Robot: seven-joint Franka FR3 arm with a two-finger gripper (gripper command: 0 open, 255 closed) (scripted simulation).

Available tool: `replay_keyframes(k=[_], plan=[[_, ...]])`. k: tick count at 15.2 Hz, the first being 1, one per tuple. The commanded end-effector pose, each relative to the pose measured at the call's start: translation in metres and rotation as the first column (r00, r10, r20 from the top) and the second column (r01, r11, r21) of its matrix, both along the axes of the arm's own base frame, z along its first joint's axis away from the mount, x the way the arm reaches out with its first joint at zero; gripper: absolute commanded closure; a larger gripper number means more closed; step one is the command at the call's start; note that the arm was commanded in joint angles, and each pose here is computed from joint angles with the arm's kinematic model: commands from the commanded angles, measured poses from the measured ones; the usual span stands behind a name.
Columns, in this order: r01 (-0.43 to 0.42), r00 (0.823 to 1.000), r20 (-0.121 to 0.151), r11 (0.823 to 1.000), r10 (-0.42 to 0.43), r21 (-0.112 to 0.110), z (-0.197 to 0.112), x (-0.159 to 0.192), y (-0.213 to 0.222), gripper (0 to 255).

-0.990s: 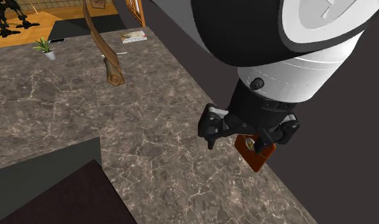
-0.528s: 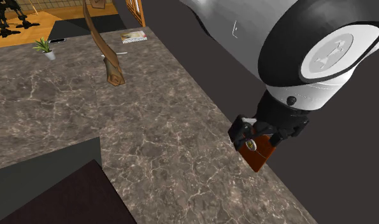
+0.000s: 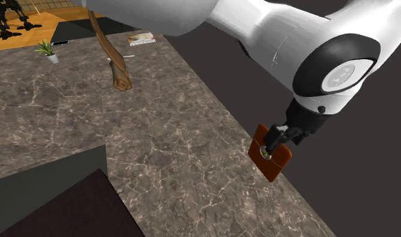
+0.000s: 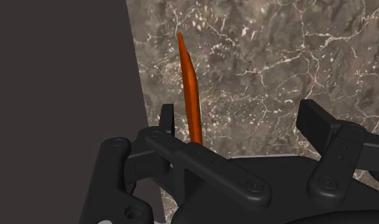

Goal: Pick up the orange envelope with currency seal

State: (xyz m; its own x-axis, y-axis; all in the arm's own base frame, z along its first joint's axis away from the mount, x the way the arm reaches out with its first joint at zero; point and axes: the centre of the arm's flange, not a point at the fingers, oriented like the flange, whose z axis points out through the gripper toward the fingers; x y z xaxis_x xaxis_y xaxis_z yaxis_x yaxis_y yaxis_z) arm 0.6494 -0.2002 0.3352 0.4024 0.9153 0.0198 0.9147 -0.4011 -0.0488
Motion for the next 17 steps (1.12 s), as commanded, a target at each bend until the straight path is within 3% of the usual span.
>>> replay_keyframes(k=[1, 11, 12, 17], plan=[[-0.061, 0.998, 0.001, 0.998, 0.061, -0.003, -0.014, 0.024, 0.002, 0], [-0.068, 0.998, 0.002, 0.998, 0.068, -0.003, -0.056, 0.027, 0.002, 0], [-0.068, 0.998, 0.002, 0.998, 0.068, -0.003, -0.056, 0.026, 0.002, 255], [-0.068, 0.998, 0.002, 0.998, 0.068, -0.003, -0.055, 0.026, 0.002, 255]])
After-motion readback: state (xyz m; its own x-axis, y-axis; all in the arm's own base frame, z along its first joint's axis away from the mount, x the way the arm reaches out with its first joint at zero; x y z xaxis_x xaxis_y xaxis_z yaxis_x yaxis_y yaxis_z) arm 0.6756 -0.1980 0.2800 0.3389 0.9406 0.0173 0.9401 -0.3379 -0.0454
